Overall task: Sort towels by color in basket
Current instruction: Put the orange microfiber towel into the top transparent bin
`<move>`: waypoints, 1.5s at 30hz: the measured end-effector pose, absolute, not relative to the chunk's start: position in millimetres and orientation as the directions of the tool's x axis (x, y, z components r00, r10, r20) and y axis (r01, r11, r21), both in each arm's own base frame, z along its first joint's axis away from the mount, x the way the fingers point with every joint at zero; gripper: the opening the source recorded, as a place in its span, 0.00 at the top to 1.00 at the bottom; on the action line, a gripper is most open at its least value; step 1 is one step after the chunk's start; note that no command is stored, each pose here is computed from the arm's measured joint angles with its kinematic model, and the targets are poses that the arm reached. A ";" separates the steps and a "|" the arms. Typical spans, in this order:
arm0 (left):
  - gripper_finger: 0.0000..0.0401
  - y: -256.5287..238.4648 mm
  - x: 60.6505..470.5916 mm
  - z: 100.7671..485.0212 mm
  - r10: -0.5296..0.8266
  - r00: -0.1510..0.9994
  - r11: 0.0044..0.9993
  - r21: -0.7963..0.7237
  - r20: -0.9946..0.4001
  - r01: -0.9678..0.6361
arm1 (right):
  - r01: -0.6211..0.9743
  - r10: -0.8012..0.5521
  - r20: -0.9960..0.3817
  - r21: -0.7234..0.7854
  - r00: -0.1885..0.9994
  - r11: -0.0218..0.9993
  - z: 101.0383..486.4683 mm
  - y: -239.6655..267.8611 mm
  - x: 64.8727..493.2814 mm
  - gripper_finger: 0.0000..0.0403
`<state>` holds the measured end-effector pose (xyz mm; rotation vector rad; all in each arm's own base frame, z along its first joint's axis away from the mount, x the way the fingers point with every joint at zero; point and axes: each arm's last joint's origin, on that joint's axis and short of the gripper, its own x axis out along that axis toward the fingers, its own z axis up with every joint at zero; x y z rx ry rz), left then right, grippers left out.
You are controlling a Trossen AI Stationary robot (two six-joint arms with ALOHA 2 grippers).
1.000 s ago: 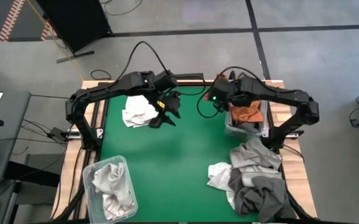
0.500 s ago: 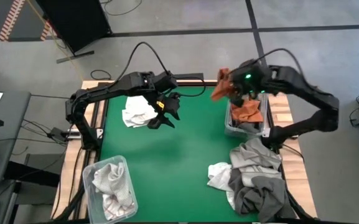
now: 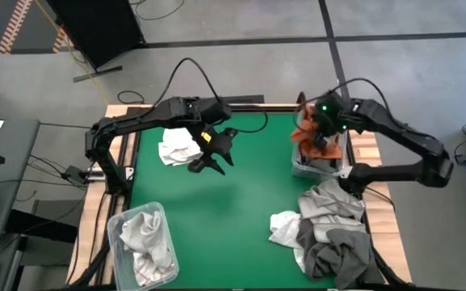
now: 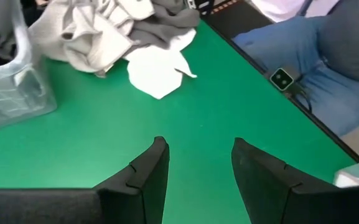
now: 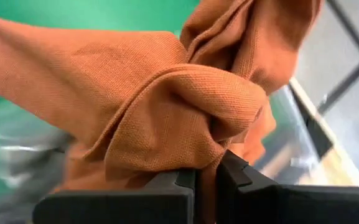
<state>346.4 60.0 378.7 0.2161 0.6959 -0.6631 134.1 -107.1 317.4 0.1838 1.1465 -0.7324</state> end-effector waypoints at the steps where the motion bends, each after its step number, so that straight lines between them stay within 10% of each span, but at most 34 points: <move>1: 0.58 58.6 346.6 378.7 -0.494 0.572 0.774 -0.031 -0.655 0.633 | 0.627 -0.423 -0.886 -0.224 0.187 0.746 310.2 -109.6 130.8 0.90; 14: 0.58 53.4 346.0 377.8 -0.504 0.553 0.759 -0.034 -0.664 0.650 | 0.743 -0.150 -0.986 -0.044 0.077 0.667 216.2 -127.0 106.7 0.90; 28: 0.58 54.0 345.9 377.2 -0.482 0.555 0.793 -0.069 -0.677 0.605 | 0.743 -0.092 -0.995 -0.092 -0.042 0.663 196.1 -140.6 123.1 0.78; 45: 0.58 55.5 344.4 375.1 -0.421 0.548 0.826 -0.055 -0.723 0.561 | 0.775 -0.199 -0.977 -0.065 0.080 0.628 276.8 -116.2 116.8 0.25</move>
